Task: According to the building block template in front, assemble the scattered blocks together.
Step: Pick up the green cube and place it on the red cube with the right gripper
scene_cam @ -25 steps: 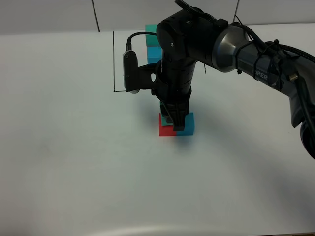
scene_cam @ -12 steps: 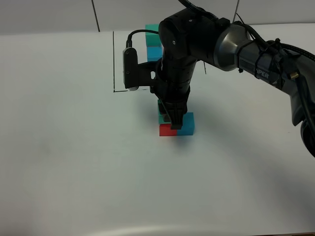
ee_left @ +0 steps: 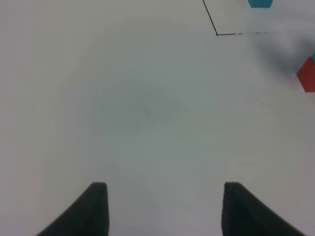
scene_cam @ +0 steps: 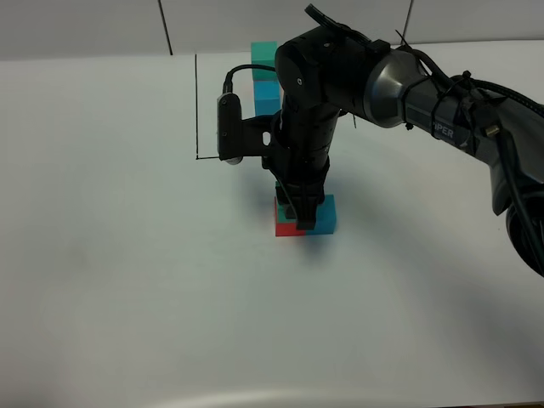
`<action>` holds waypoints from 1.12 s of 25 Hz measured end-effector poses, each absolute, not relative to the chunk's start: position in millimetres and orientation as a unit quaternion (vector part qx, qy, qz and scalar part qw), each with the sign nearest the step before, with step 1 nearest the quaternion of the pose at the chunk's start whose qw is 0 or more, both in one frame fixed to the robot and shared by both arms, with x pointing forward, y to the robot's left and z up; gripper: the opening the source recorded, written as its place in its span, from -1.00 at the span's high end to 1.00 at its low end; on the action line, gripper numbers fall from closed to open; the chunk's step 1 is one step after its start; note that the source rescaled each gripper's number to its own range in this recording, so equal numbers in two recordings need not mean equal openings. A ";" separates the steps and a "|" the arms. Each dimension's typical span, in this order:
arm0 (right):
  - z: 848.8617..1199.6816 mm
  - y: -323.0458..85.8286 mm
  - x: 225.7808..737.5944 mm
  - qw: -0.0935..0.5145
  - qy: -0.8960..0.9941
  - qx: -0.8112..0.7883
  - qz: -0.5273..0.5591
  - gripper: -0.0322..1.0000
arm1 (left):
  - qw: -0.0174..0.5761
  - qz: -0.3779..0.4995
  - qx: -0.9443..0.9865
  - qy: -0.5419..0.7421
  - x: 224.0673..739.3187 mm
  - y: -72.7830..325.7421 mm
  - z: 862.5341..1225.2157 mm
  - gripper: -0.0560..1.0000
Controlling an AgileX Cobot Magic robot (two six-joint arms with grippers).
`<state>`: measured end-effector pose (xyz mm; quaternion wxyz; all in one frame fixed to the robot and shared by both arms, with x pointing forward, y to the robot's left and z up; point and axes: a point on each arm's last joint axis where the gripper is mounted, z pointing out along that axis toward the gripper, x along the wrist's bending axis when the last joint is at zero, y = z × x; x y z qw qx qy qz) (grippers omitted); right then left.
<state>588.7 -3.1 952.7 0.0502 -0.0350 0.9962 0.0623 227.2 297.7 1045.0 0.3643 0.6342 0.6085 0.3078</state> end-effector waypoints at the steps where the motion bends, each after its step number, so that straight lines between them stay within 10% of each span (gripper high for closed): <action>1: 951.9 -2.9 588.7 0.049 0.996 -0.035 0.063 0.90 | 0.364 0.308 0.634 0.609 227.2 297.7 1045.0 0.60; 28: 950.0 -1.0 589.8 0.048 0.996 -0.035 0.067 0.90 | 0.364 0.308 0.634 0.609 227.2 297.7 1045.0 0.60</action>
